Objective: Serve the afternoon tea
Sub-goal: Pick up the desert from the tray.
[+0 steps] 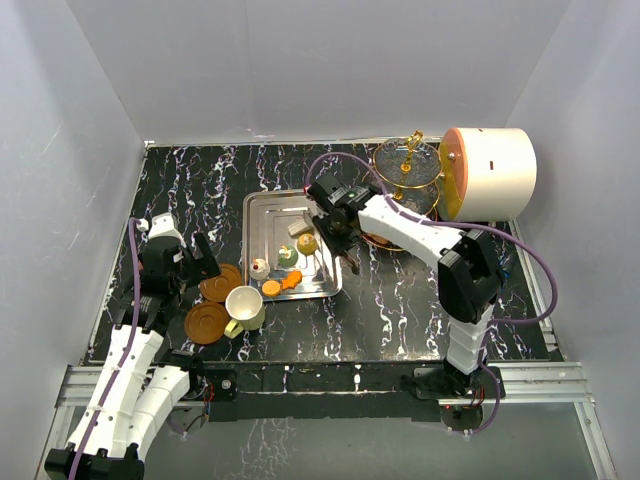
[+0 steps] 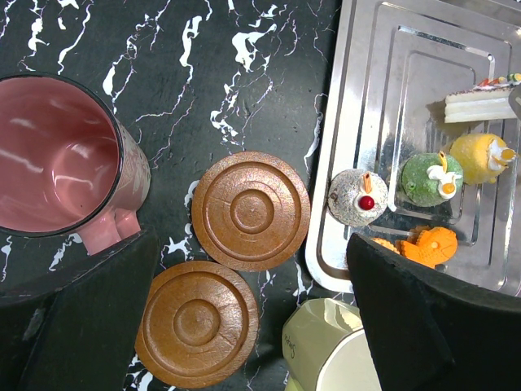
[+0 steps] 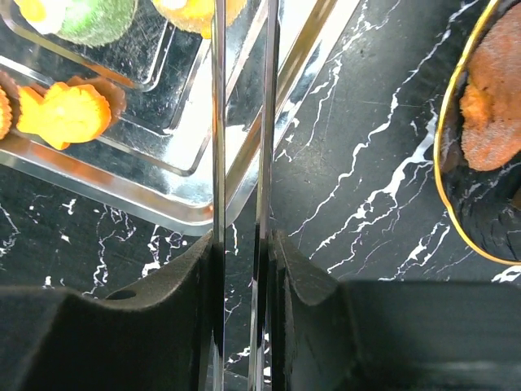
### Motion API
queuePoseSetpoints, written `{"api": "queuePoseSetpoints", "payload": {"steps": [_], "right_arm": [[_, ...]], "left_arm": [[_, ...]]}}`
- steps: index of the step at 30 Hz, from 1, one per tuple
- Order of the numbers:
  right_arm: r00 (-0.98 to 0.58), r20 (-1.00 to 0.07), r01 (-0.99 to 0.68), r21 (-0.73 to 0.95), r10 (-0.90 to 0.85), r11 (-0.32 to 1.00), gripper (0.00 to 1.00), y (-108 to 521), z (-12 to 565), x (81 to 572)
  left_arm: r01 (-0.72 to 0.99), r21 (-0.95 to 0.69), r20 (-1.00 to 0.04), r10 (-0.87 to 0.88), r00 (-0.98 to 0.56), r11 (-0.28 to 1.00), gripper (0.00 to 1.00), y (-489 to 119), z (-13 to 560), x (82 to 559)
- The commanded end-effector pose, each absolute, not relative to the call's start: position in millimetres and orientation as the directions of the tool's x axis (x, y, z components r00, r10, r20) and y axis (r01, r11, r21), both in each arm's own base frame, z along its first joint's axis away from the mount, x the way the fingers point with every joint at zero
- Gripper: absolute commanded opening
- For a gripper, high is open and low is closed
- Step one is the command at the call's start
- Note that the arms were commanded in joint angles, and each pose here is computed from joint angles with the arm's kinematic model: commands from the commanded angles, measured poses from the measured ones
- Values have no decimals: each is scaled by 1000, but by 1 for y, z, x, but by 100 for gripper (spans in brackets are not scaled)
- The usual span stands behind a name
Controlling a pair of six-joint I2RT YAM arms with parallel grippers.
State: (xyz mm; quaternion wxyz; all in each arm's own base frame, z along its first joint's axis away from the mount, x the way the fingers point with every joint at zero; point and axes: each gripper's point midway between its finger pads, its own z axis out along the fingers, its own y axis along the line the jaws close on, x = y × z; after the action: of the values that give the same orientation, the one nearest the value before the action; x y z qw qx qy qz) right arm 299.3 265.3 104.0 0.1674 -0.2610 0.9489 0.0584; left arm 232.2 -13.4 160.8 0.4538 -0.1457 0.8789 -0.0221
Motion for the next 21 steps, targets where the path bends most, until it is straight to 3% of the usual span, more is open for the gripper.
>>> {"api": "queuePoseSetpoints", "payload": {"steps": [1,11,21], "right_arm": [[-746,-548,-479,46,-379,877,19,275,165,317],[-695,-668,-434,98,-264,895,18,265,210,310],[-645,-757,-292,121,-102,949,18,208,254,276]], "left_arm": [[-233,-173,-803,-274,-529,957,99,-13,170,233],[-232,-174,-804,-274,-528,957,99,-13,171,233],[-226,-174,-802,-271,-532,959,99,-14,170,233]]}}
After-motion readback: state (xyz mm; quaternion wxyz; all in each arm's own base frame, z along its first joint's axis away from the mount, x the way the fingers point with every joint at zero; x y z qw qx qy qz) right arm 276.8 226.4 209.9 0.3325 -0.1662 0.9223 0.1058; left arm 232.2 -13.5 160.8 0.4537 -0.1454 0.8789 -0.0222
